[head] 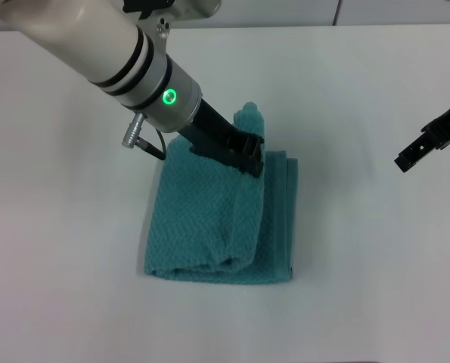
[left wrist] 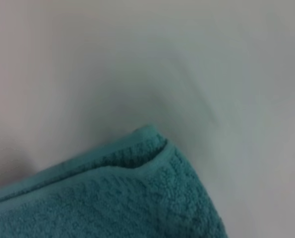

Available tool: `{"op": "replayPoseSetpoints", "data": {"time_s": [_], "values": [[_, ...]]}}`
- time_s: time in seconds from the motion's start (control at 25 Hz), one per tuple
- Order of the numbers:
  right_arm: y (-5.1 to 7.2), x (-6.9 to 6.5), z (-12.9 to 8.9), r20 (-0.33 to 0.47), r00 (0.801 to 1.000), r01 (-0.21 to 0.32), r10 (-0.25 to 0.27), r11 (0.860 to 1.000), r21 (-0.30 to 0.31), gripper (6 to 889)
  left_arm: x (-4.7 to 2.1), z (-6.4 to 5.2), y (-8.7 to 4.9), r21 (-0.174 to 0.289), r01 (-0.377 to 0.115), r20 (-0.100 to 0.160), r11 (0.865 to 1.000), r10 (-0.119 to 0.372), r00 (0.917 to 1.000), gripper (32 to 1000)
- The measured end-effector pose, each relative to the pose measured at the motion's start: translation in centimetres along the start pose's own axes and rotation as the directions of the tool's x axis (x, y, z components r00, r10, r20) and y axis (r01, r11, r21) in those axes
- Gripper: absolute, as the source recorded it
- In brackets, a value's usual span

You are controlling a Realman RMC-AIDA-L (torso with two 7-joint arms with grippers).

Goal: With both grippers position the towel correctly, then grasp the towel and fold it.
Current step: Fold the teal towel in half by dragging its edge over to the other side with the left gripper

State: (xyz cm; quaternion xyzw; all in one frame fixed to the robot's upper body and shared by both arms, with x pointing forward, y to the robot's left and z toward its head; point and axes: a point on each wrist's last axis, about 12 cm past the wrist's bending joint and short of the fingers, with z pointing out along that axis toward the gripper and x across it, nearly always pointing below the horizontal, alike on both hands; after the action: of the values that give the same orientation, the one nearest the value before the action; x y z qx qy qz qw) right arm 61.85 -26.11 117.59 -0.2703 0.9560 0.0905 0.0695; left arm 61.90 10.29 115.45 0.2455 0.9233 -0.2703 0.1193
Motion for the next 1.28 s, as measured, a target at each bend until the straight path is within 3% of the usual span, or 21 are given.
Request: {"op": "replayPoseSetpoints", "data": {"time_s": [0.76, 1.0, 1.08, 1.28], "values": [[0.03, -0.07, -0.04, 0.001, 1.000, 0.002, -0.002, 1.000, 0.000, 860, -0.05, 0.33, -0.11, 0.049, 0.021, 0.007, 0.999, -0.021, 0.9998, 126], [0.03, -0.07, -0.04, 0.001, 1.000, 0.002, -0.002, 1.000, 0.000, 860, -0.03, 0.28, -0.07, 0.054, 0.025, 0.008, 0.998, -0.026, 0.9996, 318], [0.03, -0.07, -0.04, 0.001, 1.000, 0.002, -0.002, 1.000, 0.000, 860, -0.02, 0.22, 0.01, 0.053, 0.027, 0.009, 0.998, -0.028, 0.9996, 551], [0.03, -0.07, -0.04, 0.001, 1.000, 0.002, -0.002, 1.000, 0.000, 860, 0.07, -0.01, 0.25, 0.048, 0.027, 0.004, 0.998, -0.028, 0.9996, 794]]}}
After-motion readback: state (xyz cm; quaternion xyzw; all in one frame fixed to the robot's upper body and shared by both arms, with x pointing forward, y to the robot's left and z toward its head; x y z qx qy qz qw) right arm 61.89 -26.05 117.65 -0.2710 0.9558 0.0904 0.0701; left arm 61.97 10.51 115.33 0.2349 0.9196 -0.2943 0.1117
